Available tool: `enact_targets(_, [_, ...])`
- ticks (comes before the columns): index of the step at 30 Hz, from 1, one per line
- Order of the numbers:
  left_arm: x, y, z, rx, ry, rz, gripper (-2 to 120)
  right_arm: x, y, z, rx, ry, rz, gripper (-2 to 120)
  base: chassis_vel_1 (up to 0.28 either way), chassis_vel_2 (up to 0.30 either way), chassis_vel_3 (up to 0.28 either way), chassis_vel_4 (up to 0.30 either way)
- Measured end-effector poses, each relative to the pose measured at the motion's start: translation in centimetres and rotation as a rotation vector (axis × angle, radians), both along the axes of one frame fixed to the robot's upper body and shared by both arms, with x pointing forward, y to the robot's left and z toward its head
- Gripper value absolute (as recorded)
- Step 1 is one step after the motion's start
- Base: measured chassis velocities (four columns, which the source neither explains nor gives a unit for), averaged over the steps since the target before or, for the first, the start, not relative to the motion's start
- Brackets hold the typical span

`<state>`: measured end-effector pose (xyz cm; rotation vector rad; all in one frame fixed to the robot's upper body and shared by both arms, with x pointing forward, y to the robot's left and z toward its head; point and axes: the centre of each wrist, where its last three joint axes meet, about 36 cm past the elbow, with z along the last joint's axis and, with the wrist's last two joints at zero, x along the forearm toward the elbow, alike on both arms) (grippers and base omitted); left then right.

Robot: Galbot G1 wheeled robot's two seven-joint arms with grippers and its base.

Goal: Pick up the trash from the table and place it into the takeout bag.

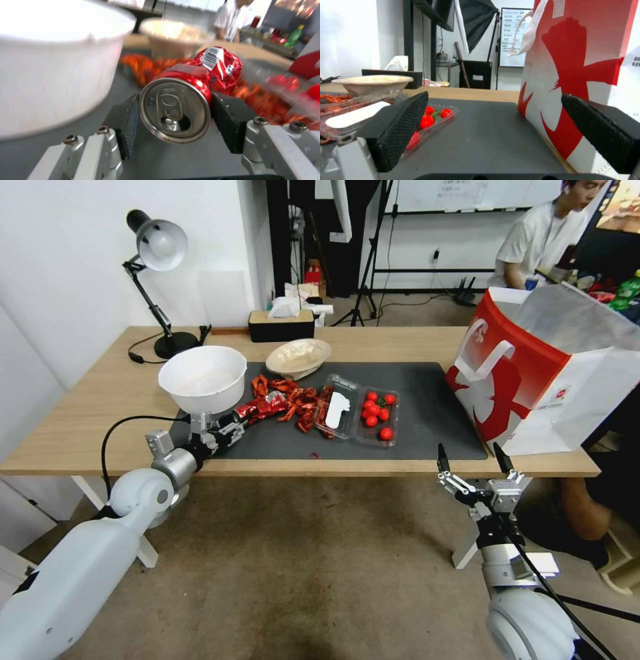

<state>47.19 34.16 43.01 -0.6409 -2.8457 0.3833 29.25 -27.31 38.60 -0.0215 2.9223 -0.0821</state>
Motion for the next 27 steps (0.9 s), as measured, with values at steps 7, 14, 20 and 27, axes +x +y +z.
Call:
enact_targets(7, [-2.9,-1.4,5.1,-0.050,-0.120,-0.056,49,-0.1,0.3,0.4,0.005,-0.006,0.006,100,0.000,0.000,0.000,0.000])
enact_targets(14, [-3.1,-4.0,10.5,-0.096,-0.233,-0.148,49,-0.2,0.5,0.7,0.011,-0.007,0.012,100,0.000,0.000,0.000,0.000])
enact_targets(20, [0.2,-6.2,13.7,-0.104,-0.281,-0.259,49,0.0,0.5,0.9,0.007,-0.005,0.018,100,0.000,0.000,0.000,0.000])
enact_targets(27, [5.1,-11.2,18.0,-0.142,-0.344,-0.389,49,0.2,0.1,1.1,-0.005,-0.006,0.017,100,0.000,0.000,0.000,0.000])
